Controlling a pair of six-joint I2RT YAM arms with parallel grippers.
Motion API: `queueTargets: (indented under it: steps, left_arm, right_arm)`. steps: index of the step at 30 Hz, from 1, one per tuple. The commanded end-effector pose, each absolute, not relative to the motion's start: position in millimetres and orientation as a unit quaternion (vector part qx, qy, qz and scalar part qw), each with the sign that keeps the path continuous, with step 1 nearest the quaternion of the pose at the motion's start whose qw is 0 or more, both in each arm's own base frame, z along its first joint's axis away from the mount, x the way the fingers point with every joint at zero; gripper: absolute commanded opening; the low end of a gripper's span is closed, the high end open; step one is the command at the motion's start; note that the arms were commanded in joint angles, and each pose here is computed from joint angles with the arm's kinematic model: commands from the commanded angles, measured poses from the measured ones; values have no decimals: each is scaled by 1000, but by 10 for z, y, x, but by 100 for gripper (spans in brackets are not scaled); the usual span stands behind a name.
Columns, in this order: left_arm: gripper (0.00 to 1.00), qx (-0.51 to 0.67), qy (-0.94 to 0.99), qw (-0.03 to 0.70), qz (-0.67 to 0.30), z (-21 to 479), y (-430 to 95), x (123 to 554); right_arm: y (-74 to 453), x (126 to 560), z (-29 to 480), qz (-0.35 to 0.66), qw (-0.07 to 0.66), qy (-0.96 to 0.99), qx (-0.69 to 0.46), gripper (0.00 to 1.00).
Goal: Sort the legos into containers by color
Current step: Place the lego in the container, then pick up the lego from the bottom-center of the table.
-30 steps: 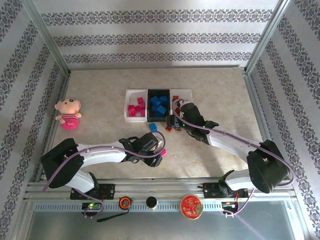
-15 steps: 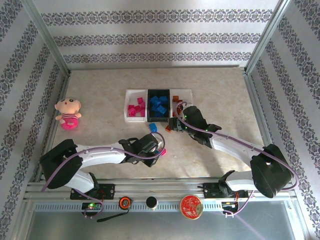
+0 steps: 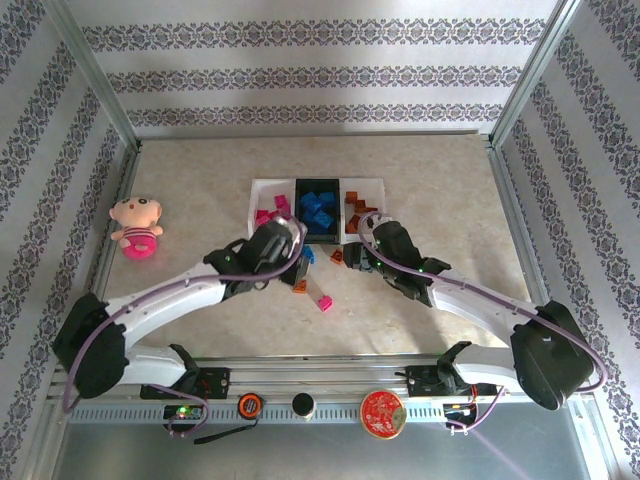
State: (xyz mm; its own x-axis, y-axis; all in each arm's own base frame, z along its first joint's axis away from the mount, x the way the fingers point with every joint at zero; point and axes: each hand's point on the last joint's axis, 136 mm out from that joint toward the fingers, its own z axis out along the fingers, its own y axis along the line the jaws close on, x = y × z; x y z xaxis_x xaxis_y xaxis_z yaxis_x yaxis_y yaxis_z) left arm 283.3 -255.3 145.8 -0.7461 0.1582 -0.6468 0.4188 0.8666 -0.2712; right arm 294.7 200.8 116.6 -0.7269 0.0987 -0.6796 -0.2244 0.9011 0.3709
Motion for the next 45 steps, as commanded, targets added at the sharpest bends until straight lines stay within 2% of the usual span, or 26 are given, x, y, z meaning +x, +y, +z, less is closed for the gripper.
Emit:
queueTargets:
  steps: [1,7,18,23,26,29,32,36,41,45]
  left_arm:
    - [16,155,900,351,-205,1622,-2680,3292]
    - [16,108,911,353,-182,1527,-2728,4011]
    - [16,78,928,332,-152,1248,-2802,4740]
    - [31,73,930,327,-153,1258,-2828,4881]
    - [45,70,924,333,-173,1377,-2896,4890]
    - [54,70,918,340,-193,1533,-2928,4855]
    - [63,71,904,353,-230,1781,-2960,4731]
    - [80,64,880,381,-275,2131,-2889,4450]
    - [90,50,864,409,-289,2358,-2603,4015]
    - [91,37,865,423,-269,2331,-2294,3677]
  right_arm:
    - [1955,2909,1195,222,373,901,-27,66]
    - [1910,2833,1154,224,370,901,-22,66]
    - [1898,2733,1051,227,354,907,-30,67]
    - [1964,2678,1015,233,348,907,-54,68]
    - [2070,2621,979,245,337,906,-78,68]
    - [2197,2544,940,252,327,904,-111,69]
    - [2336,2437,881,259,311,902,-151,69]
    - [2538,2263,769,270,275,899,-206,70]
    - [2692,2143,582,255,238,905,-245,70]
    - [2734,2124,482,240,229,909,-253,70]
